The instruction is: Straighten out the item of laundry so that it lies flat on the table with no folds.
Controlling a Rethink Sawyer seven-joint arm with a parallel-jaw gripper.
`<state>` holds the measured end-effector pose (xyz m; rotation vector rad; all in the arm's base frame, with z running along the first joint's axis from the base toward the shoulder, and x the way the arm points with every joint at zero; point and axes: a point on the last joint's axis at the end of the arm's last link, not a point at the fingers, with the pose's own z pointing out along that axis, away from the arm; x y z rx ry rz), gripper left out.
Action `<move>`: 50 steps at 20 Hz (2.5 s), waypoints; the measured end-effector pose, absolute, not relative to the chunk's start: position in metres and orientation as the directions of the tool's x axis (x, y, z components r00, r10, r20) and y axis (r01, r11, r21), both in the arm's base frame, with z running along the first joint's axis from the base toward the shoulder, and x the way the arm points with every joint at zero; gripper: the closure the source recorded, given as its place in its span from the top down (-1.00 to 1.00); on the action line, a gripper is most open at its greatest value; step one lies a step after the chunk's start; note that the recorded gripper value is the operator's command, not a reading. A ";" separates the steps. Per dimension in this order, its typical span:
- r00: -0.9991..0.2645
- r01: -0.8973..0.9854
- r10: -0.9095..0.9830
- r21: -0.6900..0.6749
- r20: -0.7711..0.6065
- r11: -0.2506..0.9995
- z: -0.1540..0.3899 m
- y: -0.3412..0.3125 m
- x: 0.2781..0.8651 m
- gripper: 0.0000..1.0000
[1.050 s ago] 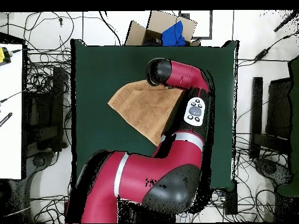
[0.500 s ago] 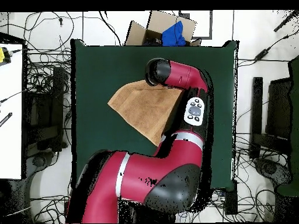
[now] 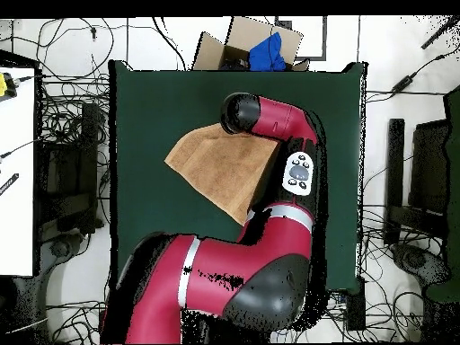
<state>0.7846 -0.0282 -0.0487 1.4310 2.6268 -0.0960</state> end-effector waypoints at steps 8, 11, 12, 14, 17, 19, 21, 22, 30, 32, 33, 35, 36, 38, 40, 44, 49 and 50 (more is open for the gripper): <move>-0.532 0.837 0.828 0.037 -0.174 0.546 -0.054 -0.027 0.776 1.00; -0.540 0.830 0.821 0.044 -0.186 0.556 -0.055 -0.027 0.776 1.00; -0.543 0.827 0.818 0.045 -0.191 0.560 -0.055 -0.027 0.776 1.00; -0.549 0.821 0.811 0.052 -0.201 0.569 -0.057 -0.027 0.777 1.00; -0.552 0.813 0.805 0.074 -0.216 0.578 -0.060 -0.029 0.779 -1.00; -0.550 0.812 0.806 0.086 -0.218 0.577 -0.062 -0.030 0.780 -1.00; -0.545 0.813 0.810 0.102 -0.217 0.574 -0.062 -0.033 0.783 -1.00; -0.545 0.812 0.810 0.103 -0.216 0.574 -0.062 -0.033 0.783 -1.00; -0.559 0.801 0.798 0.100 -0.226 0.590 -0.063 -0.032 0.786 -1.00; -0.564 0.798 0.794 0.096 -0.226 0.595 -0.063 -0.031 0.787 -1.00; -0.568 0.796 0.792 0.093 -0.226 0.598 -0.063 -0.031 0.788 -1.00; -0.575 0.792 0.786 0.086 -0.226 0.604 -0.063 -0.030 0.790 -1.00; -0.582 0.789 0.782 0.078 -0.225 0.610 -0.063 -0.029 0.791 -1.00; -0.588 0.786 0.778 0.069 -0.223 0.614 -0.063 -0.029 0.793 -1.00; -0.594 0.784 0.774 0.057 -0.218 0.618 -0.063 -0.028 0.796 -1.00; -0.607 0.785 0.773 0.013 -0.184 0.619 -0.062 -0.029 0.806 -1.00; -0.618 0.784 0.773 -0.039 -0.143 0.620 -0.062 -0.029 0.818 -1.00; -0.619 0.783 0.773 -0.044 -0.139 0.620 -0.062 -0.029 0.819 -1.00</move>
